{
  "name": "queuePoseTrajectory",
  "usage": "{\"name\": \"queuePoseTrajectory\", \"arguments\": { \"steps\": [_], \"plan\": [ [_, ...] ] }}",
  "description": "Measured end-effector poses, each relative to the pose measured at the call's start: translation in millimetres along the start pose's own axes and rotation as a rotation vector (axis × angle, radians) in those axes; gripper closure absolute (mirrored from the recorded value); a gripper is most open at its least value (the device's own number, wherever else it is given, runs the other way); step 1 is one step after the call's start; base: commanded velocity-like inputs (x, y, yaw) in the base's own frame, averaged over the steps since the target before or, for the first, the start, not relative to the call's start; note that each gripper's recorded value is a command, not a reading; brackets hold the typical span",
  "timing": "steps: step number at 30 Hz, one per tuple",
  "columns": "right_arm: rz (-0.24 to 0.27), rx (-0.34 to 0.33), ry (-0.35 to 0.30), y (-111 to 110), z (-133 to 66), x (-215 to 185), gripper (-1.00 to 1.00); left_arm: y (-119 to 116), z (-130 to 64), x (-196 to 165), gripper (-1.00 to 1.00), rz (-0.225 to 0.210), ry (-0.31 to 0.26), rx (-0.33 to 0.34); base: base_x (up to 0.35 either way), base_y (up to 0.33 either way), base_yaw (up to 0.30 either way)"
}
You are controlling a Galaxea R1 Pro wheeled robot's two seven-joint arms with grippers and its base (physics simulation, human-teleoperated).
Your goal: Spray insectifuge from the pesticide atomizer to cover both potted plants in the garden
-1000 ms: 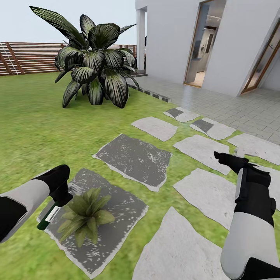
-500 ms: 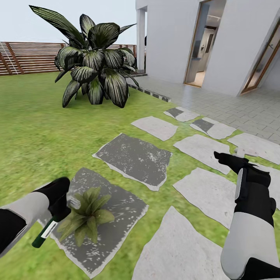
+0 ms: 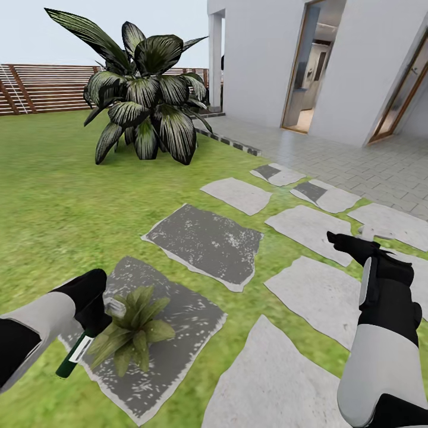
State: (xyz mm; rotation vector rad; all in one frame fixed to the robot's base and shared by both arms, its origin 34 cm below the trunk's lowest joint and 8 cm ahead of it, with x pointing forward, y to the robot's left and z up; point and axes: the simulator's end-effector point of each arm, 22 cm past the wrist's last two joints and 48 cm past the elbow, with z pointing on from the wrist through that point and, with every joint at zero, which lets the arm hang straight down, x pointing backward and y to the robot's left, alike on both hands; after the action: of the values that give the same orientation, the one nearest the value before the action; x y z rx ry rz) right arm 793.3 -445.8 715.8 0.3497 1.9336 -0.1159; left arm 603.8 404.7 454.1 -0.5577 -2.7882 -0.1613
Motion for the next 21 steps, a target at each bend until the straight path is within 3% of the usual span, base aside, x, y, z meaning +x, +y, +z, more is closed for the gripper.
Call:
{"name": "queuePoseTrajectory", "arguments": {
  "steps": [3, 7, 11, 16, 21],
  "plan": [
    [0.000, 0.000, 0.000, 0, -0.1, 0, -1.00, 11, -25.0, -18, 1.00, -0.006, -0.045, -0.017, 0.000, 0.000, 0.000],
    [0.000, 0.001, 0.000, 0, 0.0, 0, -1.00, 14, -32.9, -24, 1.00, -0.010, -0.060, -0.022, 0.000, 0.000, 0.000],
    [0.000, 0.000, 0.000, 0, 0.0, 0, -1.00, 13, -27.8, -20, 1.00, -0.009, -0.050, -0.020, 0.000, 0.000, 0.000],
    [0.000, 0.000, 0.001, 0, 0.2, 0, -1.00, 0, 4.8, 4, 1.00, 0.000, 0.007, 0.002, 0.000, 0.000, 0.000],
    [0.000, 0.000, 0.001, 0, 0.3, 1, -1.00, -1, 10.9, 10, 1.00, 0.000, 0.019, 0.005, 0.000, 0.000, 0.000]
  ]
}}
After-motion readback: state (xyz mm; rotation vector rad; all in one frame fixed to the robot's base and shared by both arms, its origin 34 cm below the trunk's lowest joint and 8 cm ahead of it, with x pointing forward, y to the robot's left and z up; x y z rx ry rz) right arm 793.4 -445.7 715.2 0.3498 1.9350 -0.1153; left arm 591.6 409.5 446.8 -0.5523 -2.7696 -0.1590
